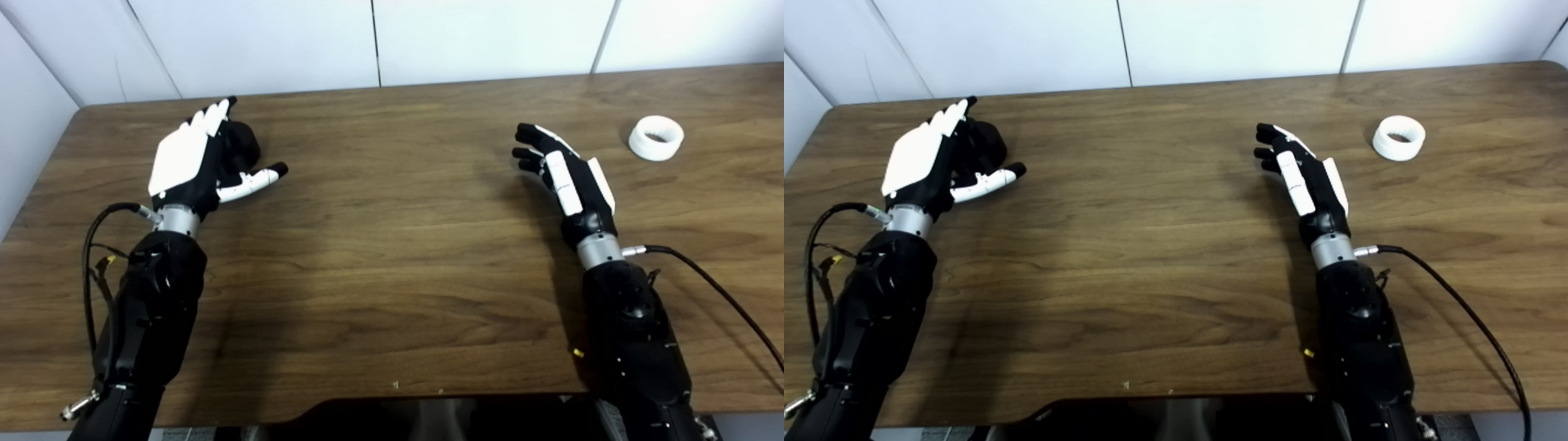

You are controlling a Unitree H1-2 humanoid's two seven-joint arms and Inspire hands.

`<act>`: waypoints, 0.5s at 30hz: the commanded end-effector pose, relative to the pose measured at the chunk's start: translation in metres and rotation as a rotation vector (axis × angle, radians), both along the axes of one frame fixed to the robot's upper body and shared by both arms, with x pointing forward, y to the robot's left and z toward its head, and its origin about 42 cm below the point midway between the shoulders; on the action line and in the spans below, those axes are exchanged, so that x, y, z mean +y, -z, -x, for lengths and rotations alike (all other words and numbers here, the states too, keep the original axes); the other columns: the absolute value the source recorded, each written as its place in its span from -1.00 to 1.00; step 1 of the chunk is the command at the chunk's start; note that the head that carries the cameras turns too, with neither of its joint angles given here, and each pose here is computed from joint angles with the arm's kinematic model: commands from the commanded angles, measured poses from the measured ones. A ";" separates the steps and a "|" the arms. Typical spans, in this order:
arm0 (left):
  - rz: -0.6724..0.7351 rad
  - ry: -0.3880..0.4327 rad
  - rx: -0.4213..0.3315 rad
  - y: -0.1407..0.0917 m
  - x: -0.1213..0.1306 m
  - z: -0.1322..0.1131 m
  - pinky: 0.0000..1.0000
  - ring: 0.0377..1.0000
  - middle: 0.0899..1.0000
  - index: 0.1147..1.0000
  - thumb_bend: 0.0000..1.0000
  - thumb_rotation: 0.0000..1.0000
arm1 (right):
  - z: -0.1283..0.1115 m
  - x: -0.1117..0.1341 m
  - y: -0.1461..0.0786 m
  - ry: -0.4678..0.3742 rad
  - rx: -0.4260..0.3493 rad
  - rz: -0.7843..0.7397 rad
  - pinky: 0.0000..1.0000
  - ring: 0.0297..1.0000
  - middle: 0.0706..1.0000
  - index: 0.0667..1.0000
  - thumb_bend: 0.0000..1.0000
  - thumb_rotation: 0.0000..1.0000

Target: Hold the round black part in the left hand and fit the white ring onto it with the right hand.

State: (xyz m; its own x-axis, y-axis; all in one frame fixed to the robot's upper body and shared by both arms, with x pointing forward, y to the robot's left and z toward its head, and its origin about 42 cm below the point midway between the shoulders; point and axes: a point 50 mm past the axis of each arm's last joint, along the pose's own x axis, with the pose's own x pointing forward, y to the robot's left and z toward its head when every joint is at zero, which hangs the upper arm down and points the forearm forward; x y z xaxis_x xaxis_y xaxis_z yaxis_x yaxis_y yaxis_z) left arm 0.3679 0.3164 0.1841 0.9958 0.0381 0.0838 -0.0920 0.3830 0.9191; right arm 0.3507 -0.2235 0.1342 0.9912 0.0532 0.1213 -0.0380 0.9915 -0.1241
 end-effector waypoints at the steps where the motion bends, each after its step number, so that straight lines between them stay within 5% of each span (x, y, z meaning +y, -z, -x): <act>1: -0.073 -0.024 -0.097 -0.031 0.011 -0.014 1.00 1.00 1.00 1.00 0.68 0.40 | -0.007 0.000 -0.011 -0.012 -0.065 -0.001 0.60 0.57 0.64 0.60 0.24 0.89; 15: -0.143 -0.116 -0.054 -0.035 0.038 -0.027 1.00 1.00 1.00 1.00 0.94 0.46 | -0.008 0.000 -0.011 -0.009 -0.066 -0.005 0.58 0.56 0.65 0.59 0.26 0.89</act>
